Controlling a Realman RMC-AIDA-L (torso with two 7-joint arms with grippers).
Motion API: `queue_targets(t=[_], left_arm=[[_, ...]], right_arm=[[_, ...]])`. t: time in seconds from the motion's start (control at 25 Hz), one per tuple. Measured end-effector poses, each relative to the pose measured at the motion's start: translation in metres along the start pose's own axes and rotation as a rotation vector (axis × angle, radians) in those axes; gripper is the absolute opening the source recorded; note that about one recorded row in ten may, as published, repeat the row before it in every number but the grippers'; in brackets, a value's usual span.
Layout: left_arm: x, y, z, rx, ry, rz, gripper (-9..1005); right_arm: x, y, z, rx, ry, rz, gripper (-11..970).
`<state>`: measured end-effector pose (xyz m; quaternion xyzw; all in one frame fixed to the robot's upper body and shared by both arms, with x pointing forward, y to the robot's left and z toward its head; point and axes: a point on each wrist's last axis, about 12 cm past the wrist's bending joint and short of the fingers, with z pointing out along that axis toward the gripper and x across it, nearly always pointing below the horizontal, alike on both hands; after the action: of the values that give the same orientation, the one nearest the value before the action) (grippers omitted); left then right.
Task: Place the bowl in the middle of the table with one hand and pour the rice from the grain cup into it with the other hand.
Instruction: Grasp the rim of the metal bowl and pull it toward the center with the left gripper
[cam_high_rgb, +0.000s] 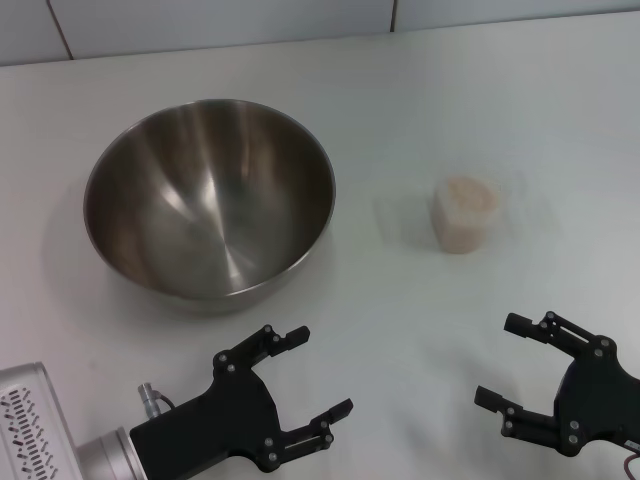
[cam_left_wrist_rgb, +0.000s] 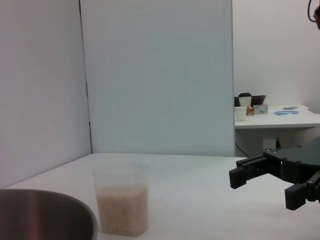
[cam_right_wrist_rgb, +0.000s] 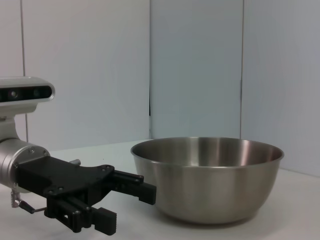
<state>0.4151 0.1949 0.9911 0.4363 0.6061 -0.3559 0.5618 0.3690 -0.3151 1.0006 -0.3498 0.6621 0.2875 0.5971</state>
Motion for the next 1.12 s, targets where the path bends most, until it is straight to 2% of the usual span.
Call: queue_targets(t=[0.36, 0.4, 0.44, 0.48, 0.64, 0.68, 0.76, 0.84, 0.88, 0.92, 1.0, 1.08, 1.12], left_arm=[[-0.001, 0.0, 0.0, 0.004, -0.007, 0.0, 807], [-0.01, -0.003, 0.0, 0.016, -0.077, 0.0, 805], [-0.01, -0.003, 0.0, 0.016, -0.077, 0.0, 803], [-0.019, -0.003, 0.0, 0.016, -0.152, -0.003, 801], [-0.025, -0.002, -0.001, 0.014, -0.193, -0.009, 792], [-0.051, 0.023, -0.007, -0.014, -0.345, -0.085, 790], [-0.083, 0.063, -0.014, 0.004, -0.352, -0.149, 785], [-0.086, 0.068, -0.014, 0.002, -0.338, -0.155, 781], [-0.097, 0.08, -0.015, -0.016, -0.309, -0.151, 779], [-0.097, 0.08, -0.015, -0.016, -0.309, -0.151, 777], [-0.137, 0.118, -0.016, -0.18, -0.133, -0.158, 772], [-0.157, 0.137, -0.016, -0.256, -0.034, -0.203, 771], [-0.157, 0.137, -0.016, -0.256, -0.034, -0.203, 772]], right_arm=[[0.0, 0.0, 0.001, 0.001, 0.003, 0.001, 832], [0.0, 0.0, 0.001, 0.001, 0.003, 0.001, 832], [0.0, 0.0, 0.001, 0.001, 0.003, 0.001, 832], [0.0, 0.0, 0.001, 0.001, 0.003, 0.001, 832], [0.0, 0.0, 0.001, 0.001, 0.002, 0.002, 831], [0.0, 0.0, 0.001, 0.001, 0.002, 0.002, 831], [0.0, 0.001, 0.001, 0.0, 0.0, 0.005, 831], [0.0, 0.001, 0.0, 0.001, -0.001, 0.008, 831], [0.0, 0.001, 0.0, 0.001, -0.002, 0.008, 831], [0.0, 0.002, 0.0, 0.001, -0.002, 0.009, 831], [0.0, 0.002, 0.0, 0.001, -0.003, 0.009, 831], [0.0, 0.002, 0.0, 0.001, -0.004, 0.01, 831], [0.0, 0.001, 0.001, 0.0, -0.006, 0.01, 831]])
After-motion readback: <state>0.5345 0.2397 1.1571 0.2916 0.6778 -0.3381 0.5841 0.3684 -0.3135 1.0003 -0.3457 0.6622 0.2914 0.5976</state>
